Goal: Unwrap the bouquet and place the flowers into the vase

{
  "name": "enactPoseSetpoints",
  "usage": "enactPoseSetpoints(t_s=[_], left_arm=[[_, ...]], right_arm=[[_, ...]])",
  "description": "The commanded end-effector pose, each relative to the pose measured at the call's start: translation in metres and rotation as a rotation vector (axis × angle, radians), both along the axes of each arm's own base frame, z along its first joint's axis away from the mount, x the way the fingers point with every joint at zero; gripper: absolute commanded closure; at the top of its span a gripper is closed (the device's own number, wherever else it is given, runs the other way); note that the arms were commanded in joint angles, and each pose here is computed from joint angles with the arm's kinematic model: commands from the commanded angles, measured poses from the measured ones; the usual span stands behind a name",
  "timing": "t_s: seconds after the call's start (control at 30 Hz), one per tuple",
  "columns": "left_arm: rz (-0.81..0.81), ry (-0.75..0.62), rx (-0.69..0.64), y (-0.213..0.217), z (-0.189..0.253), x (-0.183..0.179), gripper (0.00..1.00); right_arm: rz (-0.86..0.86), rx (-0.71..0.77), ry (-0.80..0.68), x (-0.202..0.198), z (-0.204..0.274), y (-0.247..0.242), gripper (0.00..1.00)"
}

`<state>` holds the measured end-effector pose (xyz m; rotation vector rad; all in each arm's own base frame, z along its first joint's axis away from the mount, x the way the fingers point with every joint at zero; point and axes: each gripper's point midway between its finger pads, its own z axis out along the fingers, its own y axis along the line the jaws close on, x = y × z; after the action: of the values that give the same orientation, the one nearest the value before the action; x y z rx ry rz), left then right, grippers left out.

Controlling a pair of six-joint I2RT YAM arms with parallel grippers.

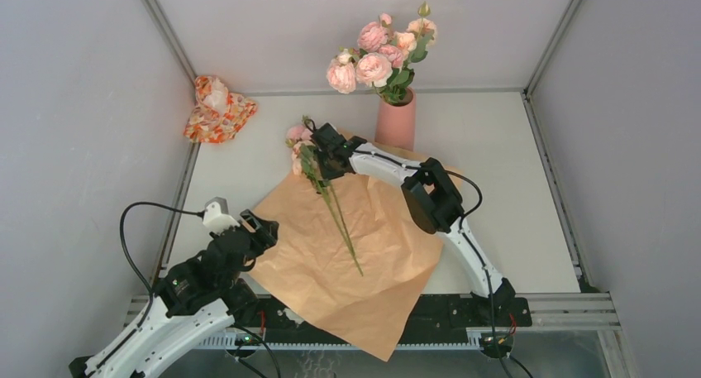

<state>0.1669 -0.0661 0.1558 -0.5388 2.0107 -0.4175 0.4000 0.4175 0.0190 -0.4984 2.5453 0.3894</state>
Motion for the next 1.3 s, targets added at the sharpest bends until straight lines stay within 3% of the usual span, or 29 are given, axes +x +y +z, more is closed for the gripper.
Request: enactPoseSetpoints(t_s=[0.0, 0.47, 0.87, 1.03, 1.27], left_arm=[[0.002, -0.005, -0.023, -0.001, 0.0, -0.001, 0.28], [0.003, -0.006, -0.037, 0.001, -0.002, -0.003, 0.28], [0.006, -0.006, -0.04, 0.0, -0.003, -0.003, 0.28], [-0.002, -0.002, -0.04, -0.004, -0.005, -0.001, 0.28], [-0.014, -0.003, -0.037, -0.009, -0.002, 0.003, 0.29]], right_arm=[[0.026, 0.048, -0.144, 0.001, 0.061, 0.01, 1.0], [0.059, 0.078, -0.429, -0.048, 0.186, -0.013, 1.0], [0.179, 0.317, -0.684, -0.125, 0.325, -0.041, 1.0], [0.136, 0.392, -0.892, -0.15, 0.379, -0.085, 1.0], [-0.147, 0.493, -1.221, -0.161, 0.464, -0.193, 1.0]])
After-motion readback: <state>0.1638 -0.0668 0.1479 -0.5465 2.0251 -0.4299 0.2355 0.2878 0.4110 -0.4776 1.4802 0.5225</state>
